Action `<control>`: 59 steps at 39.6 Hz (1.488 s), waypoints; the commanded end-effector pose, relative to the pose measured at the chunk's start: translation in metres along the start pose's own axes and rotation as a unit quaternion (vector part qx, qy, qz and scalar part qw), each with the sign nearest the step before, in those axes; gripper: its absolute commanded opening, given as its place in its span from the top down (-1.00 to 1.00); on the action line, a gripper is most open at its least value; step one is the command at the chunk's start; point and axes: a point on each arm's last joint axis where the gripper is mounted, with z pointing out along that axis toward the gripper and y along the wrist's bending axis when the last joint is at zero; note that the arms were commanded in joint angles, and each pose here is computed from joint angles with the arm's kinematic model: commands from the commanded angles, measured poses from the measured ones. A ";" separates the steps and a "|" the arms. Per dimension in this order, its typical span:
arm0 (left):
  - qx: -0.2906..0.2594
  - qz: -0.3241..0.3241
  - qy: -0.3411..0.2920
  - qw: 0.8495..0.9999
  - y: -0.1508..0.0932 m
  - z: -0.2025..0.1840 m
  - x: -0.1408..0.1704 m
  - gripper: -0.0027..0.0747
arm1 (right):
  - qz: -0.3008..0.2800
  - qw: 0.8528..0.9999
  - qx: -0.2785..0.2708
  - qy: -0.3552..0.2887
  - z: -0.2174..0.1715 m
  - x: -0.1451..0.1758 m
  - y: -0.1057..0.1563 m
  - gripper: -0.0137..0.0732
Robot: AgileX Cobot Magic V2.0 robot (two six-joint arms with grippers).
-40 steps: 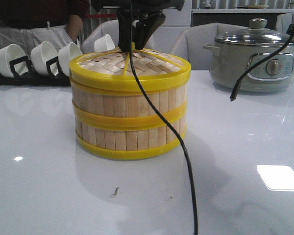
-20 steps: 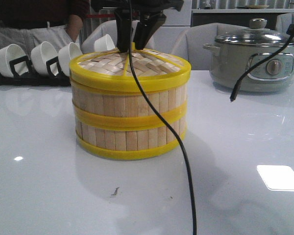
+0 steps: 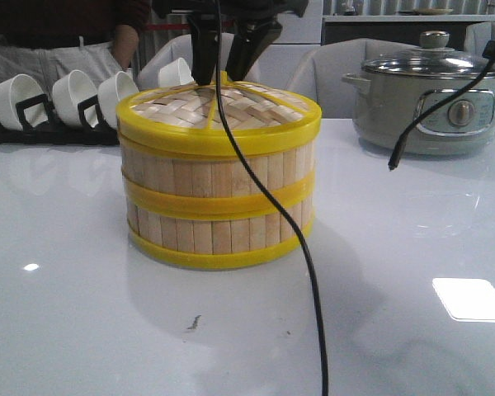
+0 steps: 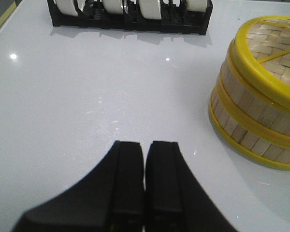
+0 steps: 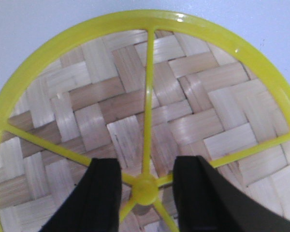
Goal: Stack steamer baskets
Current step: 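Open the right gripper and raise it off the lid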
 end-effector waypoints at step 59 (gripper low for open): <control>0.005 -0.005 -0.054 0.999 -0.001 -0.005 -0.016 0.71 | 0.127 0.886 0.224 -0.385 -0.248 0.241 -0.091 -0.18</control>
